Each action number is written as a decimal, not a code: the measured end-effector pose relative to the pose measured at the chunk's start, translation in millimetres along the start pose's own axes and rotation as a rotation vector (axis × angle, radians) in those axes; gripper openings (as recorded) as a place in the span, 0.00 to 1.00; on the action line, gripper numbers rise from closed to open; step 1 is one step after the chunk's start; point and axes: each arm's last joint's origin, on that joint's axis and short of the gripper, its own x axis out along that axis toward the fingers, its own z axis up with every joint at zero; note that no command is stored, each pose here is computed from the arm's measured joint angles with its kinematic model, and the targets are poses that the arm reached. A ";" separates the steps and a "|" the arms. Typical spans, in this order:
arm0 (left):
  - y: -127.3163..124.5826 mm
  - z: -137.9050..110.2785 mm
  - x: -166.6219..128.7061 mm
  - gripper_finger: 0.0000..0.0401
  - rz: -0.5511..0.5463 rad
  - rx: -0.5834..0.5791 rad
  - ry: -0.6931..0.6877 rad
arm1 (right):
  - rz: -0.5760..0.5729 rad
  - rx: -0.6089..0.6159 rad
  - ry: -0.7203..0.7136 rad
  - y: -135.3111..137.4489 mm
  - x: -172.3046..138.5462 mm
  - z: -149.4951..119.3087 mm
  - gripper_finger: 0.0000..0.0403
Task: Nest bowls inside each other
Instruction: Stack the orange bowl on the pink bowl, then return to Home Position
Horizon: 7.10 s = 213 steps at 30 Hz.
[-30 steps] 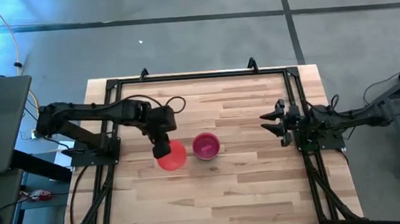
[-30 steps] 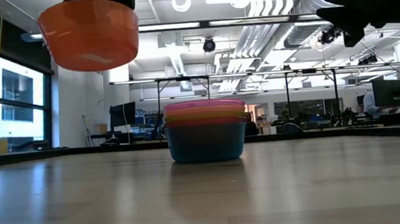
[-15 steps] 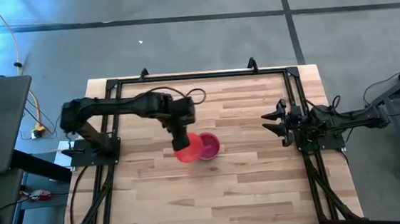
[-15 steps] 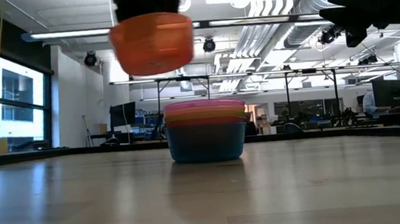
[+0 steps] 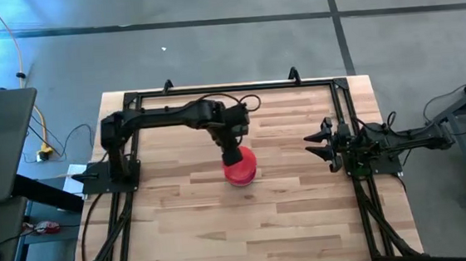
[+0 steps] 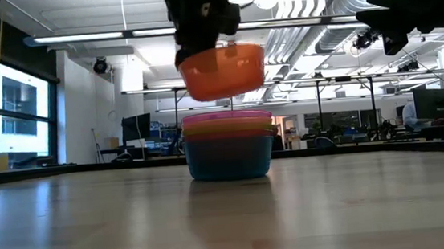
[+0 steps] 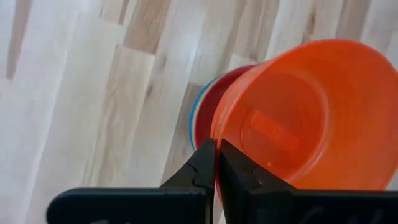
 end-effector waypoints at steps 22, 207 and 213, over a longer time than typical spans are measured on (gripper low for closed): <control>1.0 14.7 20.3 0.00 0.011 -0.015 0.058 | 0.015 0.022 0.033 0.1 -0.1 -3.0 0.39; 38.8 -296.2 6.0 0.40 -0.035 0.427 -1.285 | -0.115 -0.185 -0.013 -5.2 1.5 -12.1 0.39; 41.8 -306.1 10.1 0.40 -0.046 0.407 -1.222 | -0.114 -0.186 -0.013 -5.2 1.5 -12.2 0.39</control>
